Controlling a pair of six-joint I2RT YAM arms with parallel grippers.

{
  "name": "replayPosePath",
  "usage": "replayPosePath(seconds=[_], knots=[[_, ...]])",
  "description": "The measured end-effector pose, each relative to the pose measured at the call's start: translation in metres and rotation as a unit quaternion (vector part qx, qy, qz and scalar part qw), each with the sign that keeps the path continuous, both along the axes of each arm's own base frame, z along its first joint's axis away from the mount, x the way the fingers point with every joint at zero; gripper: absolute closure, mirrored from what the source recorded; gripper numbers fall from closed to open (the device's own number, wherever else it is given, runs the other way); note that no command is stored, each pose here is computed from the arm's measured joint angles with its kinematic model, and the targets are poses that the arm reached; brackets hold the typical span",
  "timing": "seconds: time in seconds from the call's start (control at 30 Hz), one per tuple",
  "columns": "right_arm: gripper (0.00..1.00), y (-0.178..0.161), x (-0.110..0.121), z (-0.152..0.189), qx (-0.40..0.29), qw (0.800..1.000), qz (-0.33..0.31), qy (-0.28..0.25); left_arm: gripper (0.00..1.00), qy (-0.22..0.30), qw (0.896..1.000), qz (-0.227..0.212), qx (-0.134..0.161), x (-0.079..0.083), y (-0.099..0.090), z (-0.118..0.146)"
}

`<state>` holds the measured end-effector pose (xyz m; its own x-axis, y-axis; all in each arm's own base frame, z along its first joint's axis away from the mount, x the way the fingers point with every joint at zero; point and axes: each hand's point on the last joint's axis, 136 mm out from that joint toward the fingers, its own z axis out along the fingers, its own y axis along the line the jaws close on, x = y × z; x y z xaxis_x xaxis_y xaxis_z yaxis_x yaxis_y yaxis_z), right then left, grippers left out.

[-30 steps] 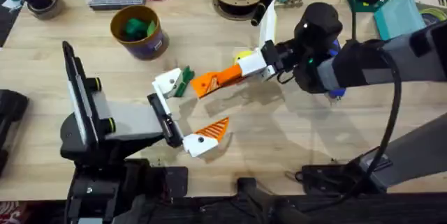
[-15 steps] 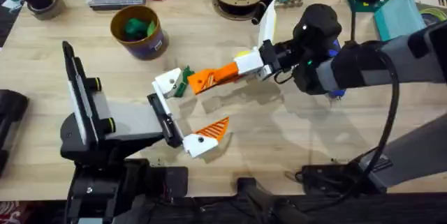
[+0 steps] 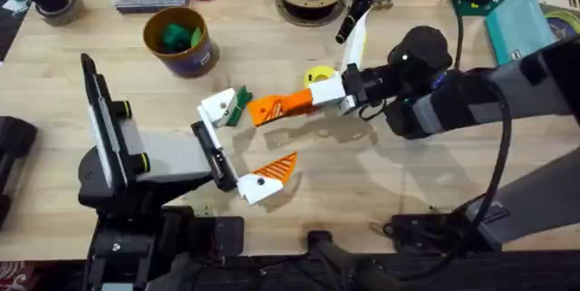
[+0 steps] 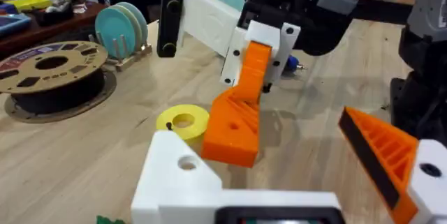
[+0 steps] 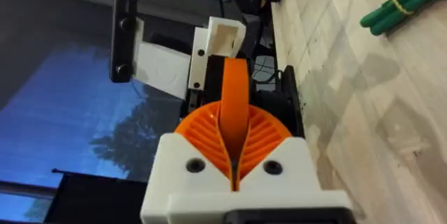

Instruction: Pick up the gripper from the table and insert it into the empty holder that is missing its gripper. Then pick up a screw, insert it into the mounting hole, and use the screwdriver to tighten it. Finally, clean up the table by picking up the vegetable and placing it into the bucket.

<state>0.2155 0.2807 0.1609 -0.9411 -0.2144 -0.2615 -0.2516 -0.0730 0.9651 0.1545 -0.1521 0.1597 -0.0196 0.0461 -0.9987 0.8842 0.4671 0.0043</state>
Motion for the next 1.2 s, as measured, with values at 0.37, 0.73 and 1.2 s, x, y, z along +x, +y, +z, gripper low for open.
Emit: replayPosePath(seconds=[0.37, 0.73, 1.2], knots=[[0.991, 0.006, -0.009, 0.005, 0.004, 1.000, 0.015, 0.001, 0.010, 0.000, 1.000, 0.000, 0.000, 0.000, 0.000, 0.000], [0.991, 0.013, -0.011, 0.009, 0.006, 1.000, 0.024, 0.002, 0.011, 0.000, 1.000, 0.000, 0.000, 0.000, 0.000, 0.000], [0.991, 0.016, -0.009, 0.011, 0.003, 1.000, 0.023, 0.014, 0.010, 0.000, 1.000, 0.000, 0.000, 0.000, 0.000, 0.000]])
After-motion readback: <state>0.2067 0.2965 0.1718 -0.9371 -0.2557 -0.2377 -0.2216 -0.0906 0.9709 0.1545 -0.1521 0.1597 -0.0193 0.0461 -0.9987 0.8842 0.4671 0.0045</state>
